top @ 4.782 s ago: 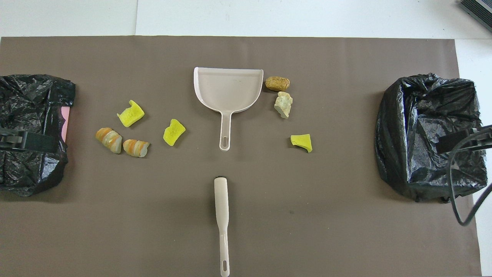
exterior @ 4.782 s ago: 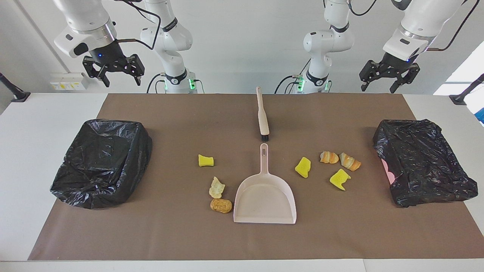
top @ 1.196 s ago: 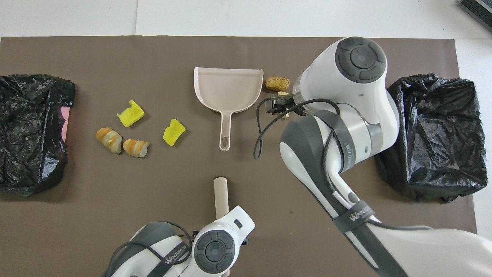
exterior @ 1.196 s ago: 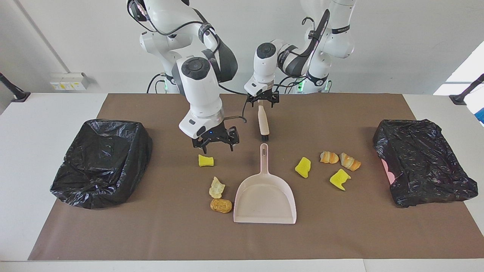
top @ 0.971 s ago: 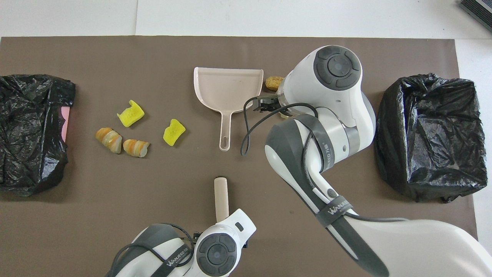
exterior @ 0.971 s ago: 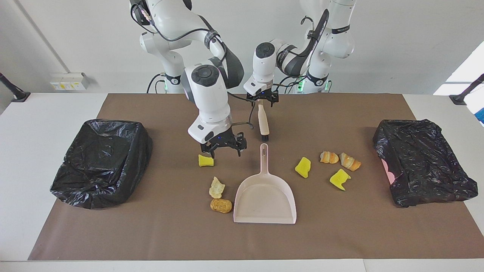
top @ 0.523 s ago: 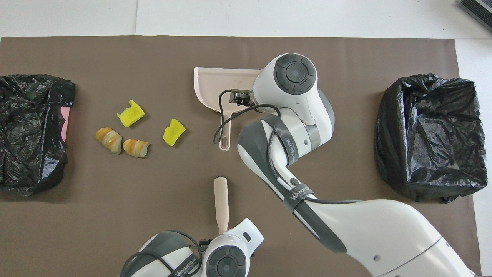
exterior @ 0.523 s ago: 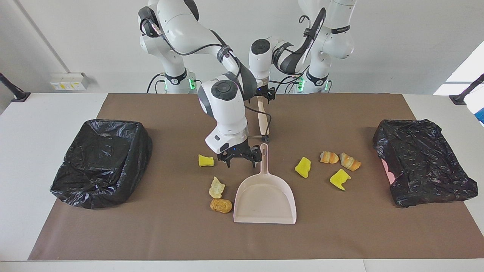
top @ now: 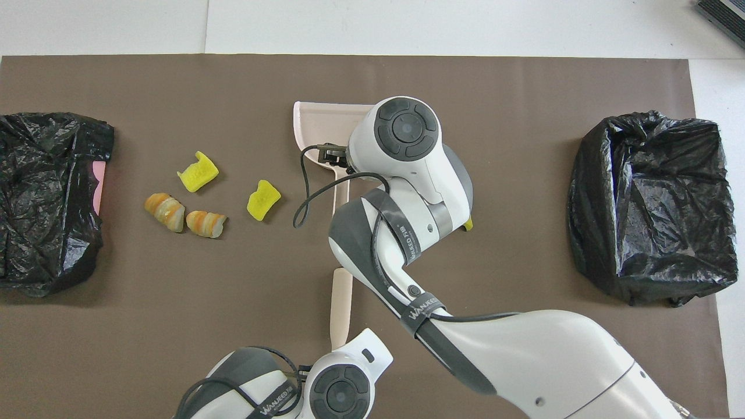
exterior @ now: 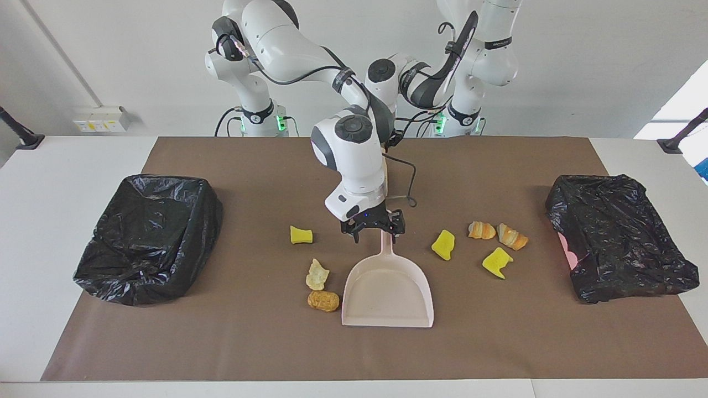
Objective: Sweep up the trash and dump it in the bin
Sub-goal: 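Grasp the dustpan with the right gripper while the left gripper grasps the brush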
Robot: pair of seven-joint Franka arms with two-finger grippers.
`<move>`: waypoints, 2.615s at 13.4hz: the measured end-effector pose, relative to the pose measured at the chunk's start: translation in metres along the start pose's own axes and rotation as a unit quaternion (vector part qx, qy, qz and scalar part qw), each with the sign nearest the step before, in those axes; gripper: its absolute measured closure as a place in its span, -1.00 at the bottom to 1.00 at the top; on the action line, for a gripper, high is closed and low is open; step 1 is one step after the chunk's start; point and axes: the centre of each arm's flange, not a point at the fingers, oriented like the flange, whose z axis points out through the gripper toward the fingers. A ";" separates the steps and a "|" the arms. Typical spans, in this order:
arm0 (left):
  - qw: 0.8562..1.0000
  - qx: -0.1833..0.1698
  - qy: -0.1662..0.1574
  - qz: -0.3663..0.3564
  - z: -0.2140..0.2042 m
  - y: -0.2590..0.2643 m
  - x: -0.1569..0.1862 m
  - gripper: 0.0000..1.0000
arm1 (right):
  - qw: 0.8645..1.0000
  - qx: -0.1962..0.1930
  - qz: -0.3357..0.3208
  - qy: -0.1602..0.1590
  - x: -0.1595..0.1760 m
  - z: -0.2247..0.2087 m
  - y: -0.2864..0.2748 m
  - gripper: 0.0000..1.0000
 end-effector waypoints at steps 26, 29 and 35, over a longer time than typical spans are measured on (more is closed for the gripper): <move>0.978 -0.054 0.008 -0.201 -0.083 -0.394 0.149 0.47 | 0.996 -0.059 -0.058 -0.015 -0.043 0.059 -0.025 -0.21; 0.982 -0.038 0.009 -0.185 -0.059 -0.396 0.171 0.47 | 0.996 -0.064 -0.058 -0.019 -0.044 0.057 -0.024 0.38; 0.993 -0.003 -0.005 -0.121 -0.046 -0.397 0.174 0.47 | 0.992 -0.083 -0.089 -0.037 -0.039 0.020 -0.012 0.38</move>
